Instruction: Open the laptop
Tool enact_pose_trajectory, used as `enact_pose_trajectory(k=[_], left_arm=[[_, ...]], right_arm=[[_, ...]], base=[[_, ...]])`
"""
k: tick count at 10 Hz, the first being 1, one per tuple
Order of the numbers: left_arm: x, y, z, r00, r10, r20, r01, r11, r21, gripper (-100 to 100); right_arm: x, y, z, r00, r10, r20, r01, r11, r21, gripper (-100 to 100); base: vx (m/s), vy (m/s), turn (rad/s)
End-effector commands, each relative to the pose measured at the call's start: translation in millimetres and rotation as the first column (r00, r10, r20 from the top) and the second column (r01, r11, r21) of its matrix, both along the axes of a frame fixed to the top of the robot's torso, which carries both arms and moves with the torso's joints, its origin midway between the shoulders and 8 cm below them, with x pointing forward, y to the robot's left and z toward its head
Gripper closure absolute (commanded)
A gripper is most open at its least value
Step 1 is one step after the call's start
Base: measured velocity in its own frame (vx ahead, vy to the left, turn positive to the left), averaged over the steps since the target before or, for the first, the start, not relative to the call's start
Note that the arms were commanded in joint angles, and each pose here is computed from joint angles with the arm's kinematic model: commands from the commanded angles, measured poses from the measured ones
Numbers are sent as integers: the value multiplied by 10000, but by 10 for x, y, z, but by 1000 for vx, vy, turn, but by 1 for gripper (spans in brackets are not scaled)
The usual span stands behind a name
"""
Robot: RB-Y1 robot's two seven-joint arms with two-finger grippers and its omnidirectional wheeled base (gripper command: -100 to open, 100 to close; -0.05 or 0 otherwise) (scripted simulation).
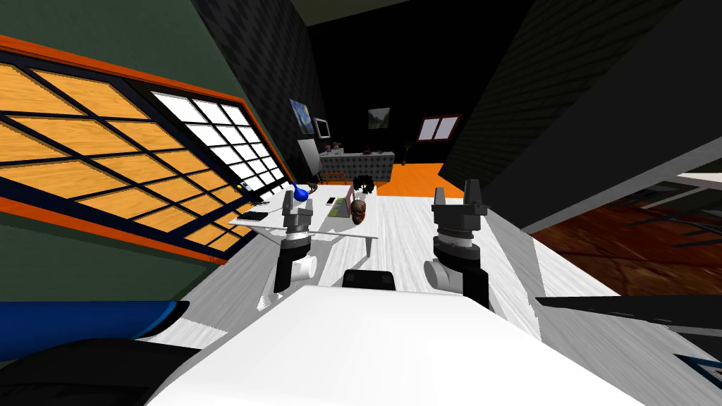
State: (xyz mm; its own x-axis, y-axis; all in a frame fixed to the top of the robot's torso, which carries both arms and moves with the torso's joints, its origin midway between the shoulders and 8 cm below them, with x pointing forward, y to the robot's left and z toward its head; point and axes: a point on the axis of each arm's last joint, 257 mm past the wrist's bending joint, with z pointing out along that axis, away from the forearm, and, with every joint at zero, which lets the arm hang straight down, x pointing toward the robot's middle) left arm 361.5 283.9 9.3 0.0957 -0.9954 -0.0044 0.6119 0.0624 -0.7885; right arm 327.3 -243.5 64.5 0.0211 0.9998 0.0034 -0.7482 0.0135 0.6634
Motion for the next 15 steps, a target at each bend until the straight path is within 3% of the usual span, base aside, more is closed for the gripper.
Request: enact_pose_trajectory(k=[1, 9, 10, 12, 15], left_arm=[[0, 0, 0, 10000, 0, 0, 0, 10000, 0, 0], [-1, 0, 2, 10000, 0, 4, 0, 10000, 1, 0], [25, -3, -24, 9999, -53, -131, 57, 9996, 277, -100], [78, 23, -83, 9992, -35, -394, 61, 9978, 664, -100], [235, 201, -266, 9931, 399, -1106, -252, 9910, 1312, -100]], right_arm=[[0, 0, 0, 10000, 0, 0, 0, 10000, 0, 0], [-1, 0, 2, 10000, 0, 4, 0, 10000, -1, 0], [-1, 0, 2, 10000, 0, 4, 0, 10000, -1, 0], [0, 0, -1, 10000, 0, -3, 0, 10000, 1, 0], [1, 0, -1, 10000, 0, -3, 0, 10000, 2, 0]], base=[[0, 0, 0], [0, 0, 0], [8, -10, -32], [6, -22, -45], [17, -61, -111]])
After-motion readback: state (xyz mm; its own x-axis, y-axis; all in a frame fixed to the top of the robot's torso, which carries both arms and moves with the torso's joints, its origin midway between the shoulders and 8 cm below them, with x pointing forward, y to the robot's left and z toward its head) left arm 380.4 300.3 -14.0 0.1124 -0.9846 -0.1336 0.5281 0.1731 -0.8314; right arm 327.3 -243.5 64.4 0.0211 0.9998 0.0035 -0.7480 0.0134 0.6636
